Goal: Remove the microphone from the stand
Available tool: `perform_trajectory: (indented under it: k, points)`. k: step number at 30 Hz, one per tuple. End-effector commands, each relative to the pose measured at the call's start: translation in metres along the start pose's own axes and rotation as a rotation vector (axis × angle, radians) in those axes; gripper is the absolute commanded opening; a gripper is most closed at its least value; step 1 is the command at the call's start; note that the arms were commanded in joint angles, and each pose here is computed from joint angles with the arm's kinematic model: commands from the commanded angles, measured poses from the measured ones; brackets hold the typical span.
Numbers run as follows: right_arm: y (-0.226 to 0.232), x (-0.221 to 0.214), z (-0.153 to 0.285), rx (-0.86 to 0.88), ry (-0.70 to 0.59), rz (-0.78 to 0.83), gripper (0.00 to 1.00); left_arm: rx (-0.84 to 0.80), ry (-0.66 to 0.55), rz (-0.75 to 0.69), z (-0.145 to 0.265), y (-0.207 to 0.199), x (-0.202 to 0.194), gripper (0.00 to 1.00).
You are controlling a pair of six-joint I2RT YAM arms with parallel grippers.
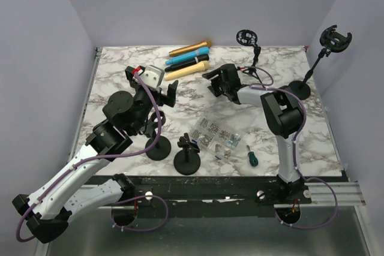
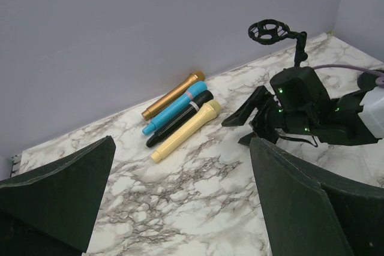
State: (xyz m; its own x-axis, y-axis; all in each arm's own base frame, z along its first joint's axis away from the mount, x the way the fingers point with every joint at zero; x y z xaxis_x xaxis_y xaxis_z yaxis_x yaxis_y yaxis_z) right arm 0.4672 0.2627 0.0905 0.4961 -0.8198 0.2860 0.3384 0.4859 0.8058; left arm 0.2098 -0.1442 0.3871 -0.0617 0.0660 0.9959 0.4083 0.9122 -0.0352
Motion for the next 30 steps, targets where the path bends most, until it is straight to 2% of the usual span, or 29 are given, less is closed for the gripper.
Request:
perform_trajectory:
  k: [1, 7, 11, 14, 17, 21, 24, 30]
  points:
    - [0.027, 0.004, 0.041, 0.078, 0.043, 0.315, 0.72, 0.011, -0.035, 0.008, 0.004, 0.003, 0.005, 0.99]
    - [0.027, 0.018, 0.102, 0.094, 0.007, 0.589, 0.75, -0.003, -0.035, 0.02, 0.005, 0.001, 0.007, 0.99]
    - [0.02, 0.042, 0.142, 0.029, -0.112, 0.684, 0.83, -0.018, -0.038, 0.033, 0.007, 0.0, 0.008, 0.99]
    - [0.019, 0.074, 0.174, -0.042, -0.253, 0.701, 0.89, -0.018, -0.038, 0.035, 0.007, 0.0, 0.008, 0.99]
    - [0.015, 0.122, 0.207, -0.065, -0.371, 0.633, 0.92, -0.019, -0.041, 0.033, 0.008, -0.001, 0.009, 0.98]
    - [-0.006, 0.194, 0.24, 0.027, -0.387, 0.432, 0.92, -0.03, -0.053, 0.037, 0.012, -0.002, 0.013, 0.98]
    - [-0.012, 0.233, 0.257, 0.035, -0.427, 0.358, 0.93, -0.028, -0.066, 0.038, 0.015, -0.001, 0.016, 0.99]
    - [-0.024, 0.298, 0.292, -0.065, -0.655, 0.24, 1.0, -0.025, -0.073, 0.038, 0.017, 0.0, 0.017, 0.99]
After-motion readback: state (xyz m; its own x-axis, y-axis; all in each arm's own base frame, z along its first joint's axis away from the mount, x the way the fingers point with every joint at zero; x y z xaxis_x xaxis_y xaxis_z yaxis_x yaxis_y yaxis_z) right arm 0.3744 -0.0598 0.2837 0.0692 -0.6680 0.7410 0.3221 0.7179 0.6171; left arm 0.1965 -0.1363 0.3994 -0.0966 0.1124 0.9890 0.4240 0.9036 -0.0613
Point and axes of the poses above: each gripper's point midway between its finger pads, its own z axis back along the fingers, its own y axis along the line the jaws close on, x = y × z, the point moved 7 cm from there along z, back along the fingers, and after that the axes turned 9 degrees about z, right-handed, at the moved point
